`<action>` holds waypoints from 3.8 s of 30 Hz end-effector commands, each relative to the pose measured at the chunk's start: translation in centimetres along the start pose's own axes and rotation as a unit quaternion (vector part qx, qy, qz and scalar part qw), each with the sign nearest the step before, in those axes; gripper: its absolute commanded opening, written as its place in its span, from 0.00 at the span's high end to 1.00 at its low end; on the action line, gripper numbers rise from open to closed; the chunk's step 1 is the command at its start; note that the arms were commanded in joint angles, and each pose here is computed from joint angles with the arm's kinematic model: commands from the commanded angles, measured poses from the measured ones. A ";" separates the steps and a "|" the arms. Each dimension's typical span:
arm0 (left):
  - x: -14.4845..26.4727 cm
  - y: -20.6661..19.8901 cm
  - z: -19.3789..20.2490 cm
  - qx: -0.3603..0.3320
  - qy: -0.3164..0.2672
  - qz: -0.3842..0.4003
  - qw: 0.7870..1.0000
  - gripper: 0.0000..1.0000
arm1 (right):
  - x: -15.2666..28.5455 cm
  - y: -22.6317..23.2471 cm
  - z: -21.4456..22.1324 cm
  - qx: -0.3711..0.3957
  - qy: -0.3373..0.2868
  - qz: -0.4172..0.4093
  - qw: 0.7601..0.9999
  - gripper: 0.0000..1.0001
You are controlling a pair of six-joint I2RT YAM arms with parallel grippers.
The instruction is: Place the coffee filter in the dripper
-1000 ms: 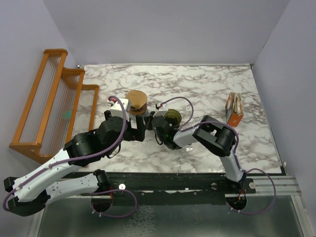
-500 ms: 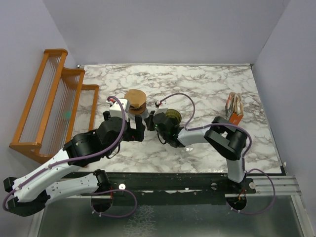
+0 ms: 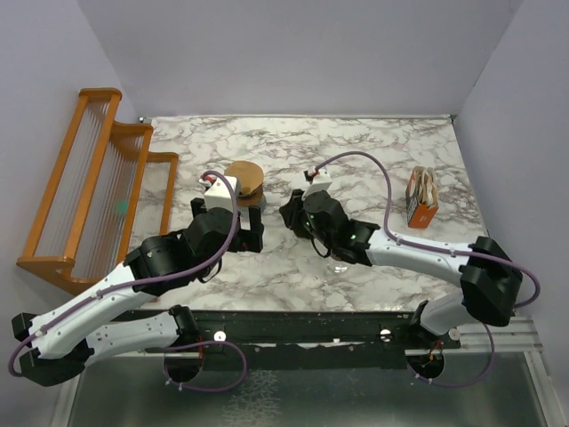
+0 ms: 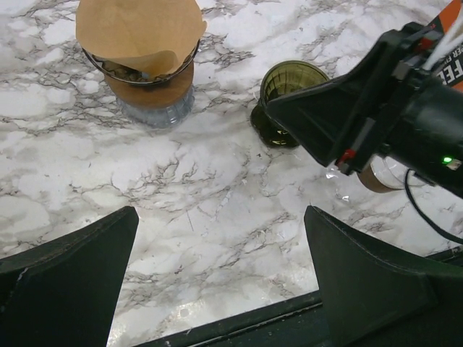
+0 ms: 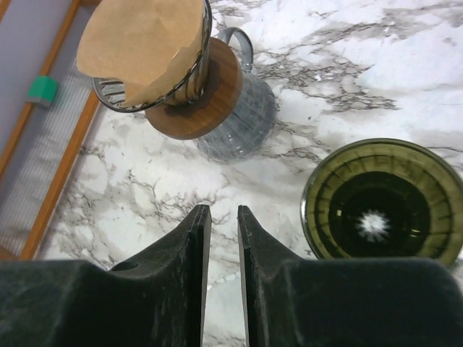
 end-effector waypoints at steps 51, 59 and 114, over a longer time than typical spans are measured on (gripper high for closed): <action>-1.8 -2.6 -1.0 -0.024 -0.008 0.019 0.999 0.01 | 13.2 -14.2 3.9 0.032 0.290 0.146 0.945 0.68; -1.6 -2.3 -0.8 -0.021 -0.007 0.021 1.000 0.01 | 11.8 -13.8 3.8 0.035 0.298 0.136 0.944 0.77; -0.8 -1.8 -1.2 -0.015 -0.014 0.021 1.000 0.01 | 8.8 -3.2 4.2 0.165 0.297 0.024 0.940 0.99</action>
Point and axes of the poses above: each gripper's point midway between its finger pads, its own x axis back along the fingers, its own y axis along the line the jaws close on, z = x × y, the point moved 2 cm from there along x, back along the fingers, and after that the axes turned 10 degrees about x, right-handed, at the moved point
